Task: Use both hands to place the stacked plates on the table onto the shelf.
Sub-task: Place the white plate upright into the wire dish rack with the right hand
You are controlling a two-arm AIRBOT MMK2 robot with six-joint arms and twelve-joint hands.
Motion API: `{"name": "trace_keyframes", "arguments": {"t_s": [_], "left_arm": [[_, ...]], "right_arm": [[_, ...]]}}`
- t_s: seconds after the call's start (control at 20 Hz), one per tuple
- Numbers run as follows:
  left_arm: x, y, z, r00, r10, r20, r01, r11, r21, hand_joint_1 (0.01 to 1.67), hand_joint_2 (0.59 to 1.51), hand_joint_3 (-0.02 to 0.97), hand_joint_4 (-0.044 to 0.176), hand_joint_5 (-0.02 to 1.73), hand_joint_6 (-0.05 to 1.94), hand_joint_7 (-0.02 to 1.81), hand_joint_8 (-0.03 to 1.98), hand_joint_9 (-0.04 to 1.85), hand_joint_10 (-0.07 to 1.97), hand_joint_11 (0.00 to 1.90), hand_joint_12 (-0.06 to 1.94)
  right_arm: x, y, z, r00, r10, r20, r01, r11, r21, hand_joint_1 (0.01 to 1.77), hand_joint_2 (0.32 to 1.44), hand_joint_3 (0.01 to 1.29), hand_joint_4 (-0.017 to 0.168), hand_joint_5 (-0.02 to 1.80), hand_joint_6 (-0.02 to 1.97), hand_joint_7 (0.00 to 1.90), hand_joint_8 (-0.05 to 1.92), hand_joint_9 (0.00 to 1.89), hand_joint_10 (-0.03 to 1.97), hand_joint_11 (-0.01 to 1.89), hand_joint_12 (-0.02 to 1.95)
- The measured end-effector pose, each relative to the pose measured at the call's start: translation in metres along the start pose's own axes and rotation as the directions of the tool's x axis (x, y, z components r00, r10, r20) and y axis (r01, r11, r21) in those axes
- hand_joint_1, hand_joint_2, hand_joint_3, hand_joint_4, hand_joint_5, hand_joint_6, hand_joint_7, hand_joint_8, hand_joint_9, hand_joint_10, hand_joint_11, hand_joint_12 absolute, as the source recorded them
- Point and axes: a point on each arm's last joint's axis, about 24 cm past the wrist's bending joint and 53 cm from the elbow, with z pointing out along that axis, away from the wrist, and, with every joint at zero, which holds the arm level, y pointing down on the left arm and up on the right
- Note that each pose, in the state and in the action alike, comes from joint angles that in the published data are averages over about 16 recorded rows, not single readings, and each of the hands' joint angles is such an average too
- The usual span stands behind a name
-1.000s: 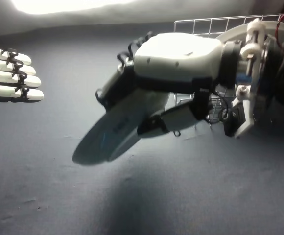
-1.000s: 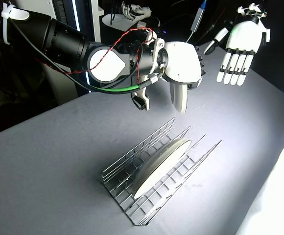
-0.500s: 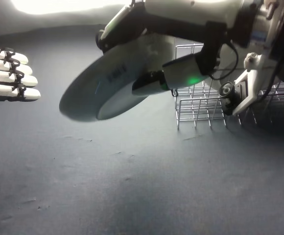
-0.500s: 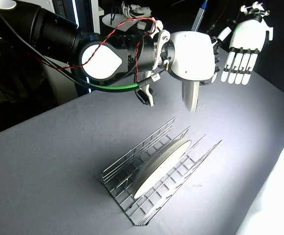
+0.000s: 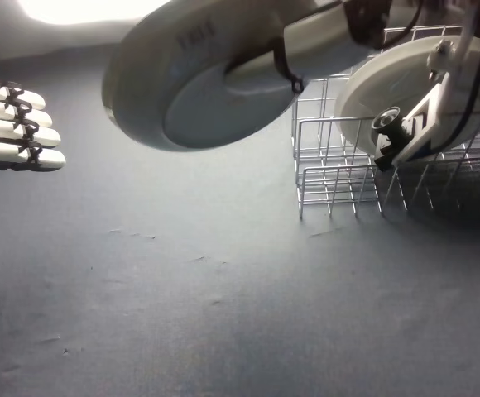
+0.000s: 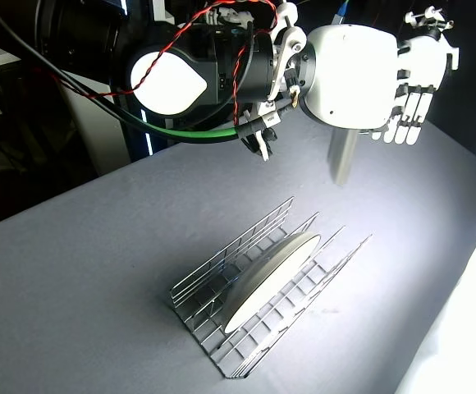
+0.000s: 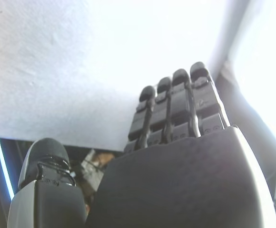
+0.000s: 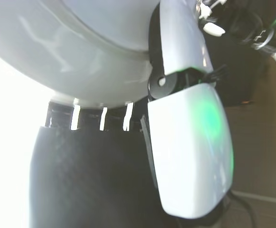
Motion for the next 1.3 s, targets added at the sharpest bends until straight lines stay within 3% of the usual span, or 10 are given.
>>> {"name": "trace_keyframes", "arguments": {"t_s": [0.5, 1.3], "left_arm": [[-0.002, 0.008, -0.001, 0.9999, -0.014, 0.004, 0.014, 0.9998, -0.011, 0.02, 1.084, 0.002, -0.001, 0.02, 0.01, 0.02, 0.0, 0.02, 0.01, 0.02, 0.01], [-0.005, -0.009, 0.006, 1.0, -0.005, 0.006, 0.005, 0.9995, 0.032, 0.02, 1.085, 0.003, -0.001, 0.02, 0.01, 0.02, 0.0, 0.02, 0.01, 0.02, 0.01]], "right_arm": [[-0.022, -0.018, -0.017, 0.986, 0.153, 0.064, -0.16, 0.98, 0.119, 1.45, 0.99, 0.01, -0.007, 0.89, 1.04, 1.05, 0.74, 1.02, 1.08, 0.83, 1.54], [-0.053, -0.055, -0.059, 0.979, 0.143, 0.148, -0.174, 0.959, 0.223, 1.46, 0.99, 0.01, -0.008, 0.87, 1.12, 1.0, 0.71, 1.0, 1.06, 0.81, 1.57]]}}
